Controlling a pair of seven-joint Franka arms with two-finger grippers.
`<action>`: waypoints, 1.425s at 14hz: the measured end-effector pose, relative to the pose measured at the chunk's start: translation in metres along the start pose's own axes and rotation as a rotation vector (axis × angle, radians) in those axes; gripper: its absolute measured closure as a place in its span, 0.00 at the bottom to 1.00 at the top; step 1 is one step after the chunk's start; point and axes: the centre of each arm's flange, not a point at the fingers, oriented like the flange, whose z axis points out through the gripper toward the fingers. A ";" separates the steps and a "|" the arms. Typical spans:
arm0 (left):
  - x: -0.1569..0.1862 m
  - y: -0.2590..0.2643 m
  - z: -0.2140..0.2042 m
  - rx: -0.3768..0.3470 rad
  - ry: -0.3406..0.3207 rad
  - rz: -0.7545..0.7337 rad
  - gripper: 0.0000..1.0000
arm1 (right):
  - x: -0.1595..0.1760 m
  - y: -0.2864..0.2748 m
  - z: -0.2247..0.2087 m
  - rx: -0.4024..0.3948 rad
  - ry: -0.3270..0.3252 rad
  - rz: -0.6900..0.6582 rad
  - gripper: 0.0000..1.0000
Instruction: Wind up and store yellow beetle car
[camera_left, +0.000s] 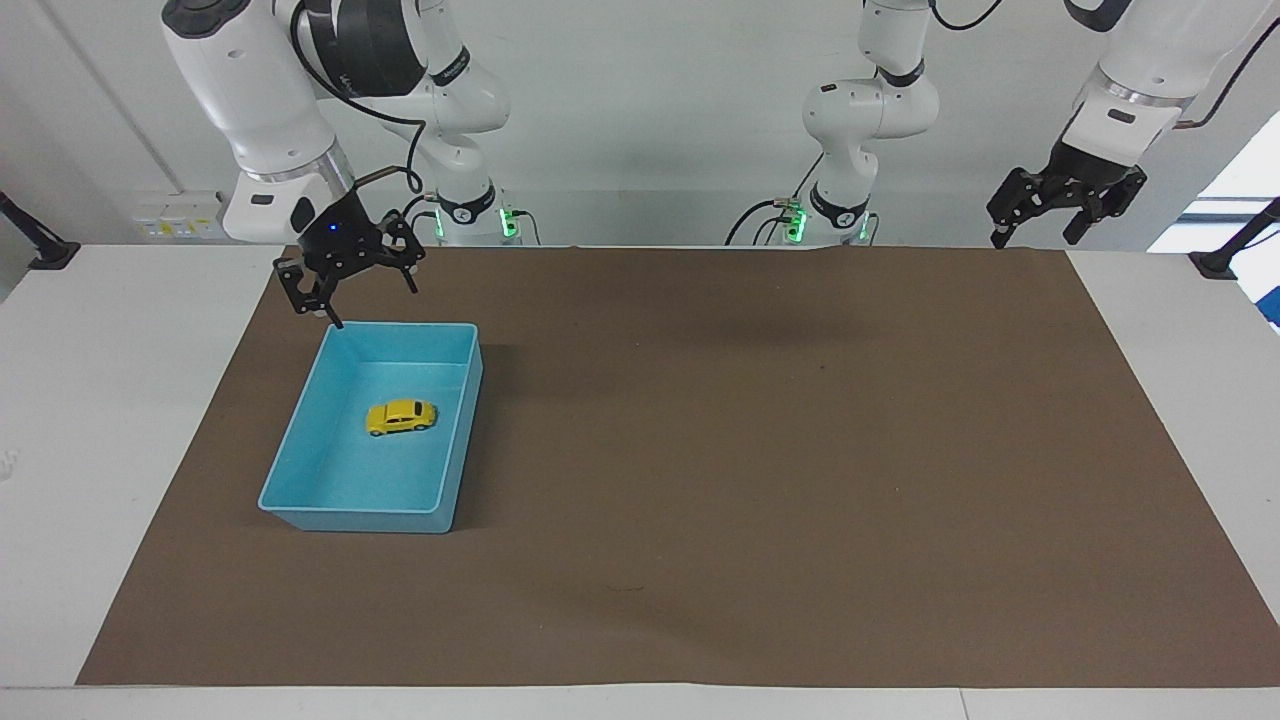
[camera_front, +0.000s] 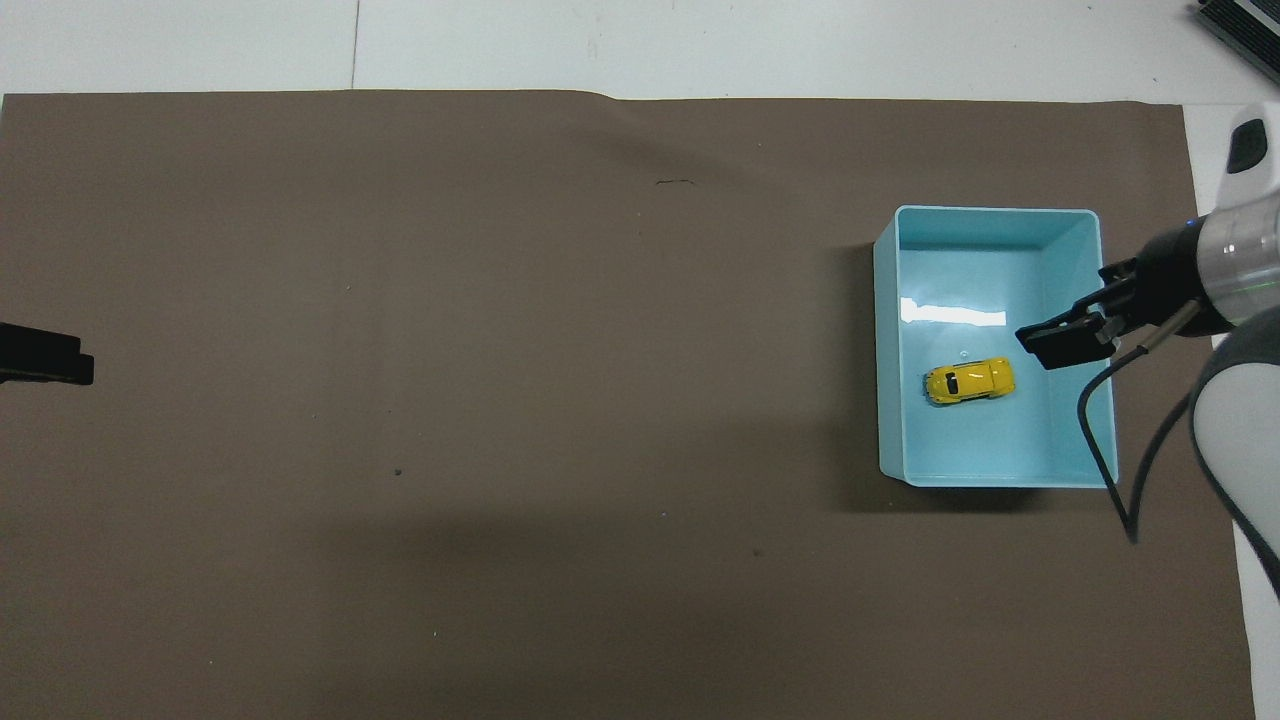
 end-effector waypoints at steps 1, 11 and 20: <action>0.000 0.000 0.000 0.000 0.000 0.000 0.00 | -0.002 0.001 -0.001 0.003 -0.006 0.025 0.00; 0.000 0.000 0.000 0.000 0.000 0.000 0.00 | -0.047 0.050 -0.021 0.032 -0.082 0.352 0.00; 0.000 0.000 0.000 0.000 0.000 0.000 0.00 | -0.029 0.012 -0.037 0.027 -0.110 0.559 0.00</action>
